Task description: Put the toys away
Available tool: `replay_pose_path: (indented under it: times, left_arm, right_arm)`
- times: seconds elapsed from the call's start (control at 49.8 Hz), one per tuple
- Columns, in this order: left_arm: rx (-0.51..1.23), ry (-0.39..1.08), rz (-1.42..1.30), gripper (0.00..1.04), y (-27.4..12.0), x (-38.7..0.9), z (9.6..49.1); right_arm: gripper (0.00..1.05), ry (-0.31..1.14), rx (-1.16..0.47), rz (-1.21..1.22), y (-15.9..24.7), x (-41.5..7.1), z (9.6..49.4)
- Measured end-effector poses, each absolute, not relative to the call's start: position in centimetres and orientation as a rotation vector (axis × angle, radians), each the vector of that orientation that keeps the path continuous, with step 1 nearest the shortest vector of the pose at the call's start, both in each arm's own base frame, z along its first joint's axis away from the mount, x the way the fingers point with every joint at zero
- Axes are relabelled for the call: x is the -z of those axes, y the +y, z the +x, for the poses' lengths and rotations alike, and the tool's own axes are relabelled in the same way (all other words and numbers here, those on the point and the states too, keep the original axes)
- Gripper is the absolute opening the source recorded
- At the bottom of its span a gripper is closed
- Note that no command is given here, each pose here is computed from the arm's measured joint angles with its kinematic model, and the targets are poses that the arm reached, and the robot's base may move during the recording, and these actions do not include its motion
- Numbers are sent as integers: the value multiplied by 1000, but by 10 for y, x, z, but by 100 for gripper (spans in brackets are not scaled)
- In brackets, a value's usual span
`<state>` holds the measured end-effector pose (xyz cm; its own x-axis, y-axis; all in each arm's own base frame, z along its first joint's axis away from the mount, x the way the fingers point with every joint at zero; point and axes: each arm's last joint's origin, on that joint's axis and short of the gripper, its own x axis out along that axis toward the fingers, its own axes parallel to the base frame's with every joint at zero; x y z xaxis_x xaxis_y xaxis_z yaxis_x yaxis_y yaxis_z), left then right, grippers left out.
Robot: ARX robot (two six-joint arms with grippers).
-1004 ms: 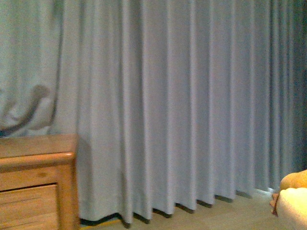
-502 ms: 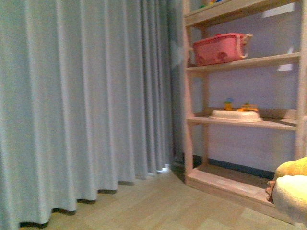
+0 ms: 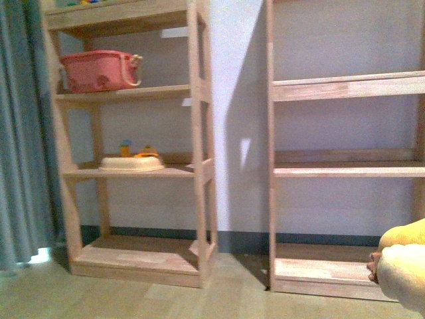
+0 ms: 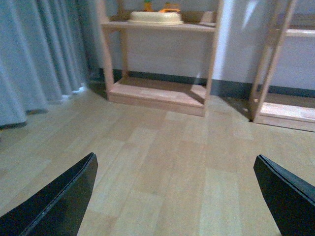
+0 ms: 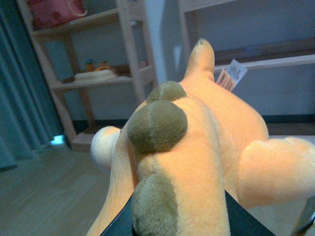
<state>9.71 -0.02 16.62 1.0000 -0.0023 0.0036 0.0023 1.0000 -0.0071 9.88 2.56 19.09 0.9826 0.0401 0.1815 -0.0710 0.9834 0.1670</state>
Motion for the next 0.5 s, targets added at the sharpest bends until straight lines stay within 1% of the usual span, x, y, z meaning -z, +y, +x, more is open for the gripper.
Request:
replay_pose_path:
  times: [0.502]
  left_arm:
    - [3, -5, -6, 99, 0, -166, 97]
  right_arm:
    - [19, -179, -53, 174, 25, -191, 99]
